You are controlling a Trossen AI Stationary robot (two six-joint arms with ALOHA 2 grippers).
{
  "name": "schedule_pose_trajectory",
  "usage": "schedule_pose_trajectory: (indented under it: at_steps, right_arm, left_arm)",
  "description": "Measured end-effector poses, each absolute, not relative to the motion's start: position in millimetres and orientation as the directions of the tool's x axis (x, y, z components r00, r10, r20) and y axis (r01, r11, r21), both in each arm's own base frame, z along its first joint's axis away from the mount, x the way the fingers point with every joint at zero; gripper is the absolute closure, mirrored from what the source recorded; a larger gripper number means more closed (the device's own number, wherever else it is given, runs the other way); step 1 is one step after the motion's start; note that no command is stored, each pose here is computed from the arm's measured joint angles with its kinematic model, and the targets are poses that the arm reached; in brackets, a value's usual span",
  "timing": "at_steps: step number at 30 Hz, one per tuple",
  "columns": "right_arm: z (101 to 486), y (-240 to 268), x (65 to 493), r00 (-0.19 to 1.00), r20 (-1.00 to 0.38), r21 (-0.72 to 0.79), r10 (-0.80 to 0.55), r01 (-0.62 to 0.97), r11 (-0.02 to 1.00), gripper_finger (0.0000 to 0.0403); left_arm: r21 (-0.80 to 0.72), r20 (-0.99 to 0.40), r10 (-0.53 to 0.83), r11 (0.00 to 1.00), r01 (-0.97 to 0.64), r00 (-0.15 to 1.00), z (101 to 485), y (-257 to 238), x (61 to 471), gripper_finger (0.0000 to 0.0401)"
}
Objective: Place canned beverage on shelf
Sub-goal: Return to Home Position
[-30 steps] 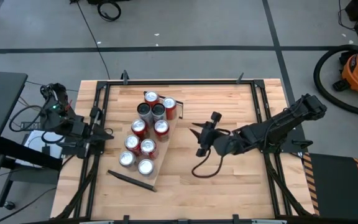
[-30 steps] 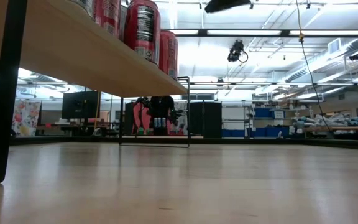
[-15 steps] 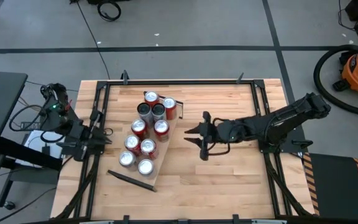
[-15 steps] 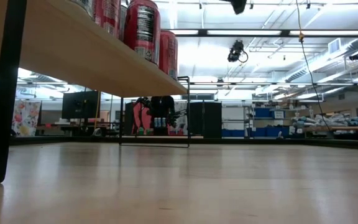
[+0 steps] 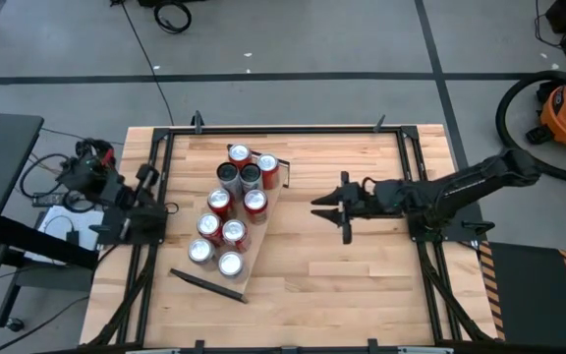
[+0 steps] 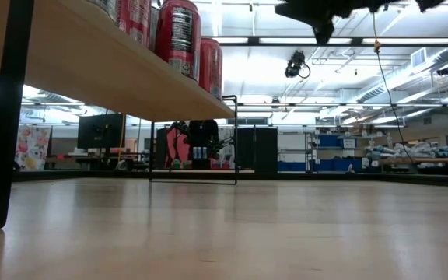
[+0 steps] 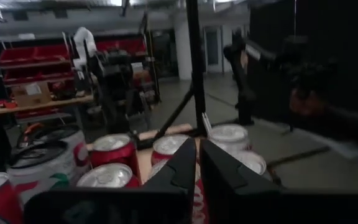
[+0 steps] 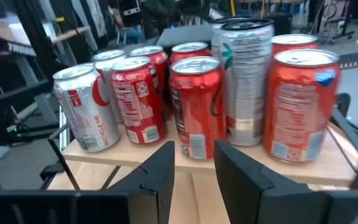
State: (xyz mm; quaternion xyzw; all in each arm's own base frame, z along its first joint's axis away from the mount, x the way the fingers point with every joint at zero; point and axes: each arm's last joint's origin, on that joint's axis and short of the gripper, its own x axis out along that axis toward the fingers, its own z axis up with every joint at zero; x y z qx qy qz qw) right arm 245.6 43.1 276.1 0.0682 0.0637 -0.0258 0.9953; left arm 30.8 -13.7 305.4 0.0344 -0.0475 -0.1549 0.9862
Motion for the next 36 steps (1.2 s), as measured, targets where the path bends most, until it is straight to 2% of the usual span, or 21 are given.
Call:
schedule_pose_trajectory:
  at_steps: [6,16,30,36]
  right_arm:
    - [263.1,37.5,223.4,0.995,-0.073,0.165,-0.068,0.079,0.983,0.028]
    - [249.8,30.6,205.3,0.996,-0.016,0.213,-0.083,0.084,0.973,0.028]
    - [246.9,23.4,205.8,0.995,-0.03,0.229,-0.096,0.1,0.968,0.028]
    - [242.4,21.7,206.0,0.991,-0.074,0.233,-0.108,0.122,0.965,0.028]
  left_arm:
    - [0.02,0.19,-0.284,0.958,0.286,0.94,302.6,-9.7,28.3,0.037]
    - [0.015,0.229,-0.241,0.97,0.244,0.943,298.4,-14.9,32.9,0.037]
    - [0.024,0.292,-0.226,0.973,0.229,0.929,288.8,-24.2,39.3,0.0369]
    - [0.024,0.305,-0.288,0.955,0.295,0.908,288.2,-26.5,39.0,0.0369]
